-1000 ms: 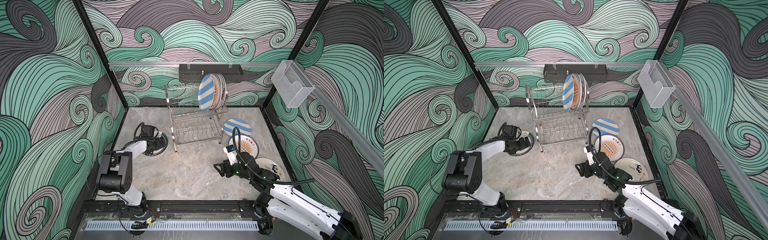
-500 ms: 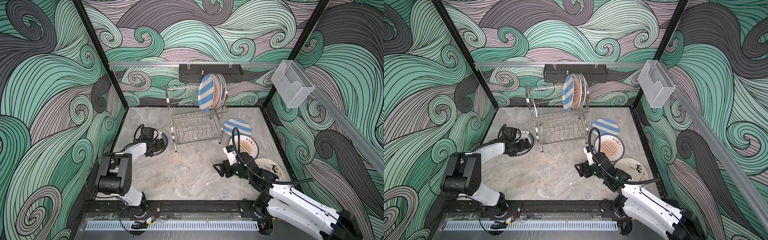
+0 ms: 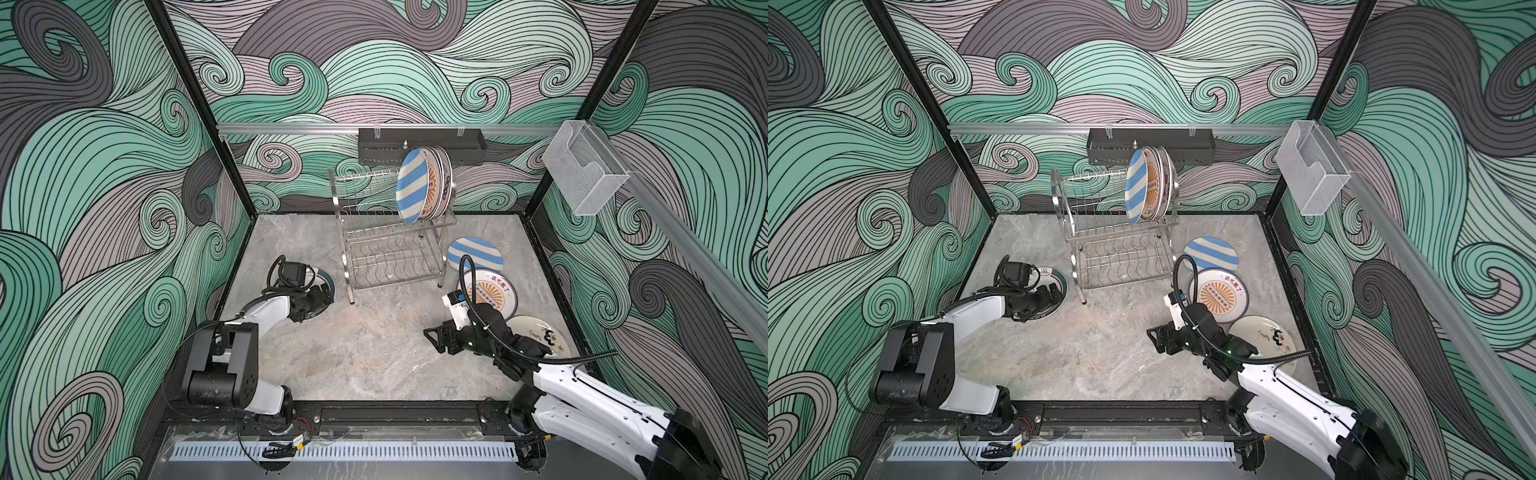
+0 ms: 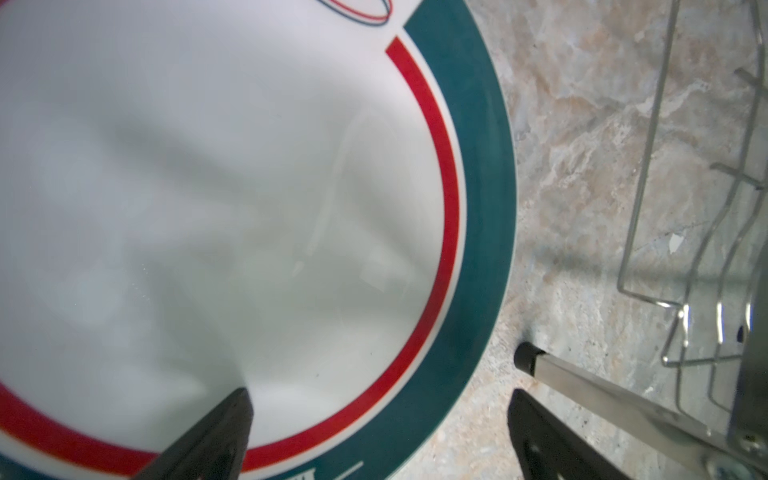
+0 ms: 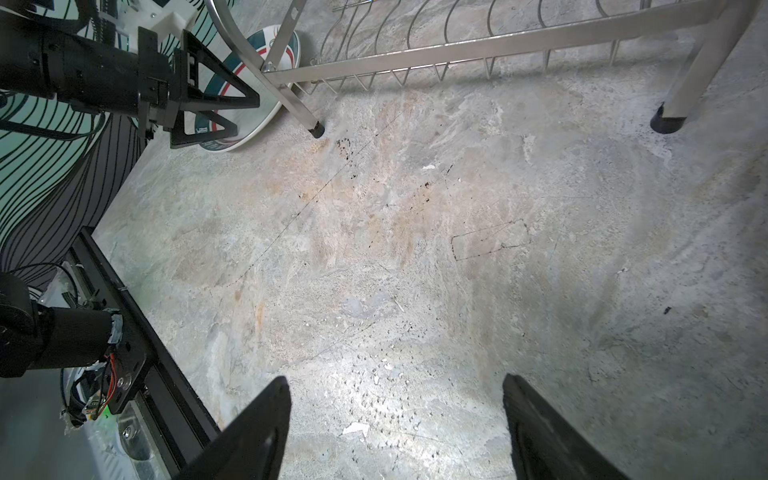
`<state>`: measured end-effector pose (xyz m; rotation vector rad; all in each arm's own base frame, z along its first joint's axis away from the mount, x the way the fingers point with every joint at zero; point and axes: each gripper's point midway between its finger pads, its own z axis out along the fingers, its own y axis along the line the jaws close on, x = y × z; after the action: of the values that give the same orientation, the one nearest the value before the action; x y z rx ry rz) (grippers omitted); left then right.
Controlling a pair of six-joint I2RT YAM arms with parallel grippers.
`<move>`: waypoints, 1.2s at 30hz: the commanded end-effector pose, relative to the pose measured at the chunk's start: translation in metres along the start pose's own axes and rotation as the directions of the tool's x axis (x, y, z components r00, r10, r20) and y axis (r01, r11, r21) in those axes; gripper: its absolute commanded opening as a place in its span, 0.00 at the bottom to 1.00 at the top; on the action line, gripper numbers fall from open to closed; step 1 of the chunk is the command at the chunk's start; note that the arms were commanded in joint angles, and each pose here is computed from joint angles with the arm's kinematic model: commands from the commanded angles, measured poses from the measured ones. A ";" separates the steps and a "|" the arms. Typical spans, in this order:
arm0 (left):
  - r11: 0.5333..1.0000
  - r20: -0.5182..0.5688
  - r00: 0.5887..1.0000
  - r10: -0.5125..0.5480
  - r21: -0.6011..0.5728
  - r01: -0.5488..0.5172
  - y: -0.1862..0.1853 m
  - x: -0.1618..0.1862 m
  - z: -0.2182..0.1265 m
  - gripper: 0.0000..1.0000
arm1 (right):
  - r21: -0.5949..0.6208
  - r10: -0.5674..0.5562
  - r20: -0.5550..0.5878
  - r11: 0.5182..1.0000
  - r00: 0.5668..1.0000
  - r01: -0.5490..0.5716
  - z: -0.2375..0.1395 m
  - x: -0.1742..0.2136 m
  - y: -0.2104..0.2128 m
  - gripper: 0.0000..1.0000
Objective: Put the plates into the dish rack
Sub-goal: 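Move the left gripper over the green-rimmed white plate's edge, then drag the green-rimmed plate toward the right gripper with the left while the right approaches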
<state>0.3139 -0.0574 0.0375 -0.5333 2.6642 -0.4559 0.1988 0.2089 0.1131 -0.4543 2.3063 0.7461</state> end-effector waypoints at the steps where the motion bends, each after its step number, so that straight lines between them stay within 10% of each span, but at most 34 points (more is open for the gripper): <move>1: 0.995 -0.214 0.972 -0.094 -0.032 0.089 0.012 0.063 0.003 0.99 | -0.024 -0.001 0.009 1.000 1.000 0.001 0.001 -0.005 0.006 0.80; 15: 0.999 -0.311 0.949 0.048 0.016 -0.045 -0.023 0.124 -0.013 0.99 | -0.042 -0.018 -0.020 0.999 1.000 0.018 0.015 -0.010 0.009 0.81; 36: 0.995 -0.238 0.967 0.094 -0.005 -0.098 -0.023 0.112 -0.028 0.99 | -0.068 -0.007 -0.051 0.998 0.999 0.004 0.022 -0.010 0.014 0.82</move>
<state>0.2197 -0.1240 0.0375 -0.3598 2.8822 -0.5506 0.2052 0.2292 0.1007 -0.5047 2.3664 0.7983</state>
